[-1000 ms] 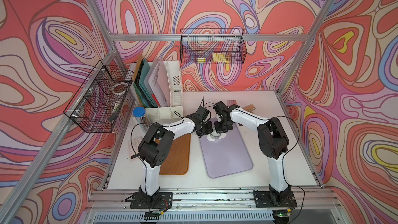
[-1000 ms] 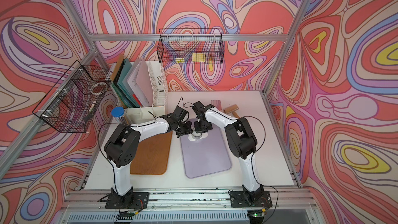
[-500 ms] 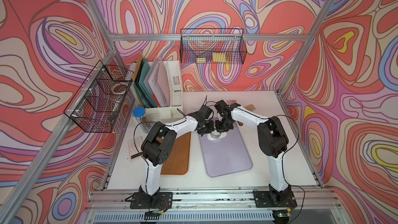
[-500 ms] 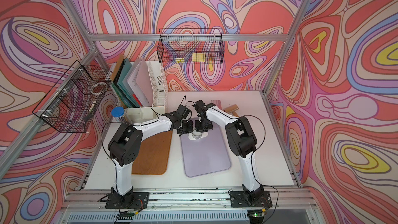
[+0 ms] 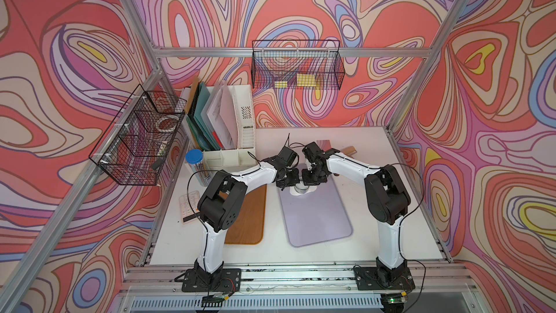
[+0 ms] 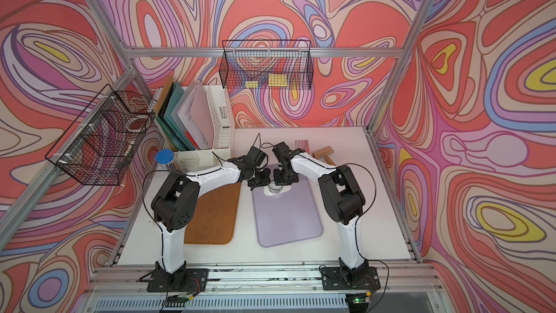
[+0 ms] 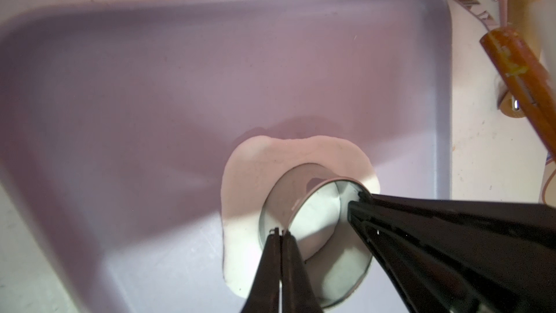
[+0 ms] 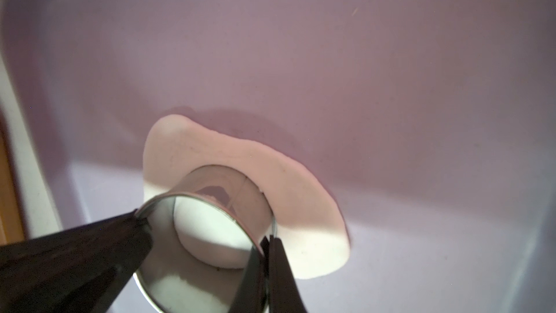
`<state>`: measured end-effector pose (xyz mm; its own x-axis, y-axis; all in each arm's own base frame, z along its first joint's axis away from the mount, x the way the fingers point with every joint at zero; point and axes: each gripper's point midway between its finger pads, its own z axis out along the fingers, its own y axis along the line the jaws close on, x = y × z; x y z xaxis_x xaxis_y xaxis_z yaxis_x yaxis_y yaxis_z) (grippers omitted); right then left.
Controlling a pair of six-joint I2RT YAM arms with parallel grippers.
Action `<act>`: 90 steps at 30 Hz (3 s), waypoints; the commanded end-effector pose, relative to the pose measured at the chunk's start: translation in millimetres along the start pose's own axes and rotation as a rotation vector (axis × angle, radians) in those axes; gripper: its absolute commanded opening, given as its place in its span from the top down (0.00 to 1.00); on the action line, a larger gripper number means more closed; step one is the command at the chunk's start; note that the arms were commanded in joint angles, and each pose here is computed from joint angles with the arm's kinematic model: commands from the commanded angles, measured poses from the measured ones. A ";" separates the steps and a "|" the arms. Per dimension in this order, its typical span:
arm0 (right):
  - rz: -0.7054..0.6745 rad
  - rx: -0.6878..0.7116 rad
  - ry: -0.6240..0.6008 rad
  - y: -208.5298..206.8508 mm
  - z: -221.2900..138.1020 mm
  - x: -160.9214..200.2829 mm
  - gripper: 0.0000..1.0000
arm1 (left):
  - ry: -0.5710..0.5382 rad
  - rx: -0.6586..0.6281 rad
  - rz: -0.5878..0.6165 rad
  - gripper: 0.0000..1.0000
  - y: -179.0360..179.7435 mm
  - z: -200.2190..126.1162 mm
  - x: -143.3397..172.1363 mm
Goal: Roll out the dumpling wrappers from the dough
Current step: Press the dumpling wrapper on the work surface, then pick up the dumpling mold from the dumpling wrapper.
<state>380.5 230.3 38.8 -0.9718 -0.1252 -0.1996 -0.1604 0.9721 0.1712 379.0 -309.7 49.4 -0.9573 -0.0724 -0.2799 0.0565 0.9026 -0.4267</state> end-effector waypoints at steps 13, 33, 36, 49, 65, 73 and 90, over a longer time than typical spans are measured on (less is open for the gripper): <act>-0.047 -0.031 -0.051 7.4 -48.3 -8.4 0.65 | -0.071 -0.044 0.027 0.65 -8.7 -52.7 -4.6; -0.163 -0.196 0.011 12.4 -23.1 -36.9 0.68 | -0.106 0.211 -0.270 0.57 -20.4 -37.6 24.4; -0.151 -0.206 0.011 8.0 -23.2 -36.1 0.68 | -0.099 0.192 -0.280 0.57 -18.9 -32.7 25.9; -0.147 -0.252 0.048 5.6 -1.6 -29.2 0.76 | -0.075 0.206 -0.318 0.65 -26.3 -9.8 24.2; -0.139 -0.292 0.093 6.7 13.0 -13.4 0.89 | -0.076 0.151 -0.319 0.78 -20.1 -0.6 20.1; -0.148 -0.249 0.097 4.3 11.1 -1.3 0.91 | -0.050 0.062 -0.283 0.84 -6.4 11.0 24.5; -0.200 -0.212 0.041 8.7 -15.6 -23.7 0.91 | -0.091 0.127 -0.246 0.73 -23.6 -24.9 20.1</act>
<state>398.8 229.8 48.2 -0.9298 -0.3081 -0.2013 -0.3595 0.8774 0.3178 362.8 -319.6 61.1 -0.9067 -0.3666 -0.2085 -0.1830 0.7874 -0.5886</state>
